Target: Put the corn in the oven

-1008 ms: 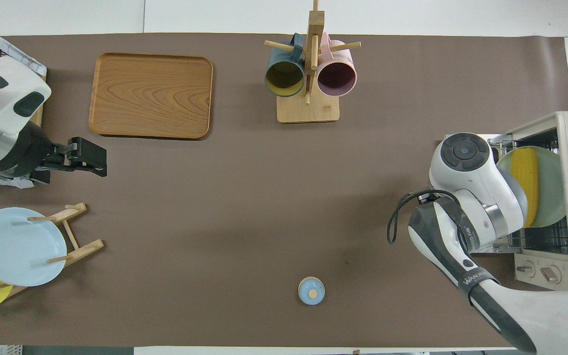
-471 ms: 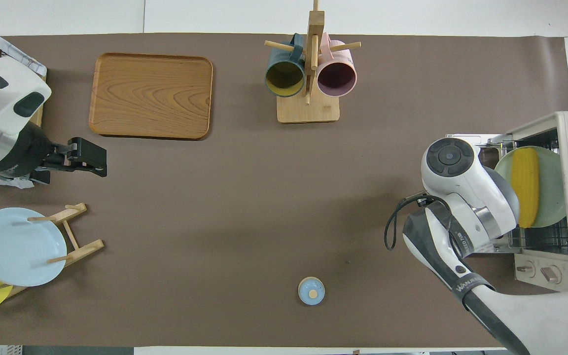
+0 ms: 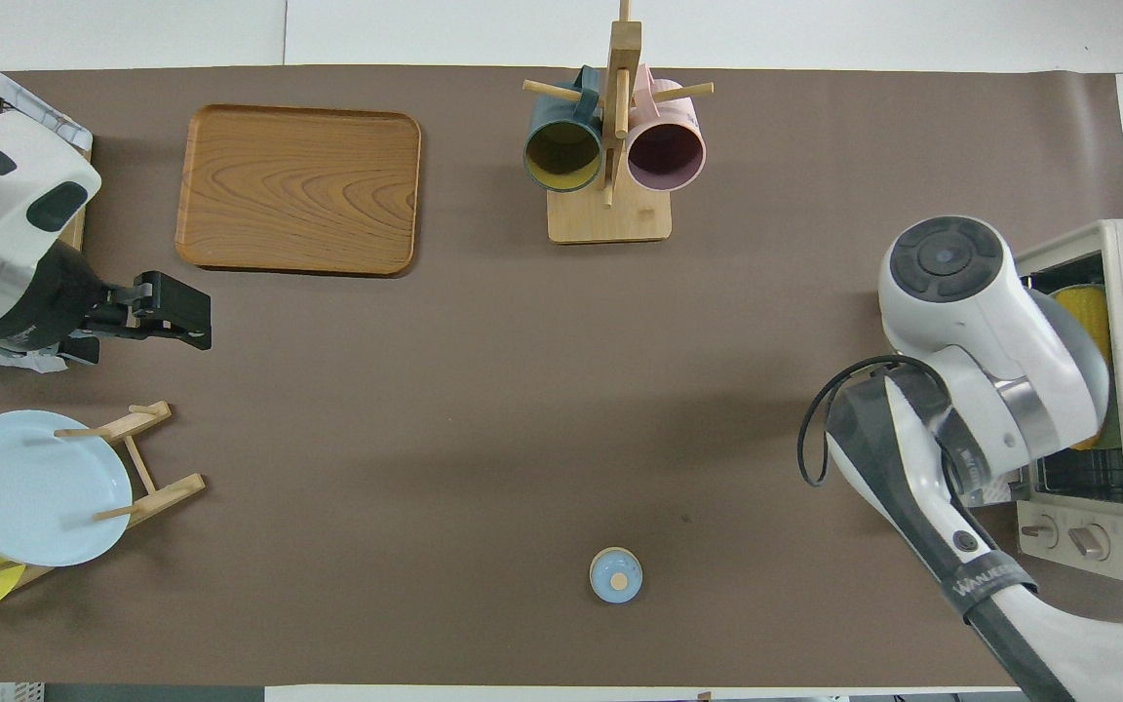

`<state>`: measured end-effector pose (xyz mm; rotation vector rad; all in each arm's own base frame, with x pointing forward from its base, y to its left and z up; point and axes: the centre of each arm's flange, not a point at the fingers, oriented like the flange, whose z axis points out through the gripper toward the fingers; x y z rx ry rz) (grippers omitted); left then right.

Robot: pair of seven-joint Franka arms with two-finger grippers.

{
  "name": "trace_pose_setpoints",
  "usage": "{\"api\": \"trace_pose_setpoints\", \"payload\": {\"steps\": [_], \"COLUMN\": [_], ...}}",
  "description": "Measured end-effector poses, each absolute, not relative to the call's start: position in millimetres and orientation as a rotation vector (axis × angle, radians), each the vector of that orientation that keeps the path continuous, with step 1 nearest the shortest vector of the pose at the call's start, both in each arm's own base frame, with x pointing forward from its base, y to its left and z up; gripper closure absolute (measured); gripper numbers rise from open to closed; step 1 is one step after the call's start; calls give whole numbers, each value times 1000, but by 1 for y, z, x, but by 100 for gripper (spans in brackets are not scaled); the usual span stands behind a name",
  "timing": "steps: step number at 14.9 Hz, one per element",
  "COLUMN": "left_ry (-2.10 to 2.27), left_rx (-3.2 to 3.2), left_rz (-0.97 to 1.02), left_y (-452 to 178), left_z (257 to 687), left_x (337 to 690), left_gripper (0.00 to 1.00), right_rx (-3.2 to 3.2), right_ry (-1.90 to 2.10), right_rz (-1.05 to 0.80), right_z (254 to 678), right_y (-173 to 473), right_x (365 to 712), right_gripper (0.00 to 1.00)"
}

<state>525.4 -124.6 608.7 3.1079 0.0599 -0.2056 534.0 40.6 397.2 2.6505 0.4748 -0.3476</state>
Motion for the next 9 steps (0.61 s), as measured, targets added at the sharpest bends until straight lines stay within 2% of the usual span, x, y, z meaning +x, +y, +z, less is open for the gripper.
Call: {"api": "trace_pose_setpoints", "payload": {"steps": [3,9], "left_ry": [60,60], "left_rx": [3108,3108], "left_rz": [-206,-206], "left_y": [-125,-125], "left_z": [609,609], "left_x": [525,525], "left_gripper": [0,0], "right_rx": [2652,2656], "right_ry": [468,453], "right_rz": [-330,-330], "right_z": [434,453], "right_y": [-5,-49], "right_x": [533,531], "right_gripper": [99,99]}}
